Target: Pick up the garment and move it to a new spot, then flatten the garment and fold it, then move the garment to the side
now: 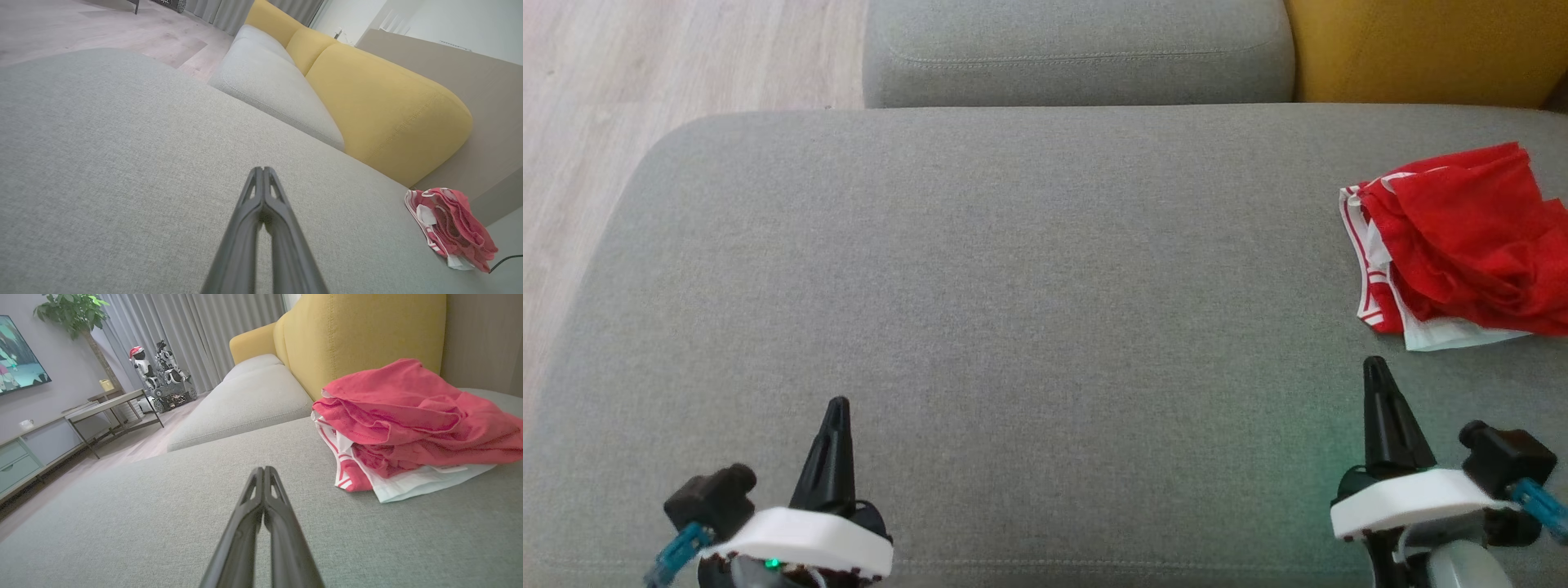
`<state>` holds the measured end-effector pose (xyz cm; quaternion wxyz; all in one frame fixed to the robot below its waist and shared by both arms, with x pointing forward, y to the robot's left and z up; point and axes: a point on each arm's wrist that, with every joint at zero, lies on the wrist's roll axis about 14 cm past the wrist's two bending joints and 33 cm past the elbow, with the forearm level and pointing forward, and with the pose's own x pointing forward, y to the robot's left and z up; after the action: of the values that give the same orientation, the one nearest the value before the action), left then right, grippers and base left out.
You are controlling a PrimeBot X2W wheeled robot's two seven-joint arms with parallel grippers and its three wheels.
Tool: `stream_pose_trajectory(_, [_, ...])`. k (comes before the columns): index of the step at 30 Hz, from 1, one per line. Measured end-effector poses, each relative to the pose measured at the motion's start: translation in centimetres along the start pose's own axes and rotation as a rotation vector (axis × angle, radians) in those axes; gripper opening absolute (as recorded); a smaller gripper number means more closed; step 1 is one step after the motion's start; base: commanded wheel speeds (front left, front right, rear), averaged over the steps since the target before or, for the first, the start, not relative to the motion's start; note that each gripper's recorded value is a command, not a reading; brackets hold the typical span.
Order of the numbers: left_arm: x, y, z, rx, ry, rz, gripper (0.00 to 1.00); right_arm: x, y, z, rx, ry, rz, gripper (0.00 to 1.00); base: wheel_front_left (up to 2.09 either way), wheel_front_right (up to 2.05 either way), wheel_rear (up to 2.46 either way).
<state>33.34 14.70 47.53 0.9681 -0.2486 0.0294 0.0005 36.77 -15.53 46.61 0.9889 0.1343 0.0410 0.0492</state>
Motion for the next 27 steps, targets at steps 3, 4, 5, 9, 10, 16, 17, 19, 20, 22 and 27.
stream_pose_trajectory(3, [0.1, 0.2, -0.1, -0.019, 0.007, 0.006, 0.00, 0.0, -0.2, 0.0, 0.022, 0.003, -0.008, 0.00, 0.00, 0.00, 0.00])
stream_pose_trajectory(4, [0.2, 0.2, 0.0, -0.028, 0.007, 0.009, 0.00, 0.0, -0.2, 0.0, 0.035, 0.001, -0.012, 0.00, 0.00, 0.00, 0.00])
stream_pose_trajectory(5, [0.2, 0.3, 0.0, -0.038, 0.005, 0.012, 0.00, 0.0, -0.3, 0.0, 0.047, 0.003, -0.015, 0.00, 0.00, 0.00, 0.00])
stream_pose_trajectory(9, [0.3, 0.6, 0.0, -0.077, 0.012, 0.019, 0.00, 0.0, -0.6, 0.0, 0.093, 0.004, -0.029, 0.00, 0.00, 0.00, 0.00])
stream_pose_trajectory(10, [0.3, 0.7, 0.0, -0.087, 0.013, 0.023, 0.00, 0.0, -0.7, 0.0, 0.105, 0.005, -0.032, 0.00, 0.00, 0.00, 0.00])
stream_pose_trajectory(16, [0.4, 0.9, -0.3, -0.145, 0.032, 0.033, 0.00, 0.0, -1.1, 0.2, 0.175, 0.001, -0.051, 0.00, 0.00, 0.00, 0.00])
stream_pose_trajectory(17, [0.5, 1.0, -0.3, -0.154, 0.033, 0.034, 0.00, 0.0, -1.1, 0.1, 0.187, 0.006, -0.054, 0.00, 0.00, 0.00, 0.00])
stream_pose_trajectory(19, [0.6, 1.0, -0.2, -0.172, 0.033, 0.036, 0.00, 0.0, -1.3, 0.1, 0.210, 0.007, -0.060, 0.00, 0.00, 0.00, 0.00])
stream_pose_trajectory(20, [0.7, 1.0, -0.1, -0.193, 0.034, 0.034, 0.00, -0.1, -1.4, 0.1, 0.234, 0.006, -0.066, 0.00, 0.00, 0.00, 0.00])
stream_pose_trajectory(22, [0.9, 1.1, 0.0, -0.211, 0.033, 0.036, 0.00, -0.1, -1.5, 0.1, 0.258, 0.008, -0.072, 0.00, 0.00, 0.00, 0.00])
stream_pose_trajectory(27, [0.9, 1.5, 0.0, -0.261, 0.039, 0.049, 0.00, -0.1, -1.9, 0.1, 0.318, 0.009, -0.089, 0.00, 0.00, 0.00, 0.00])
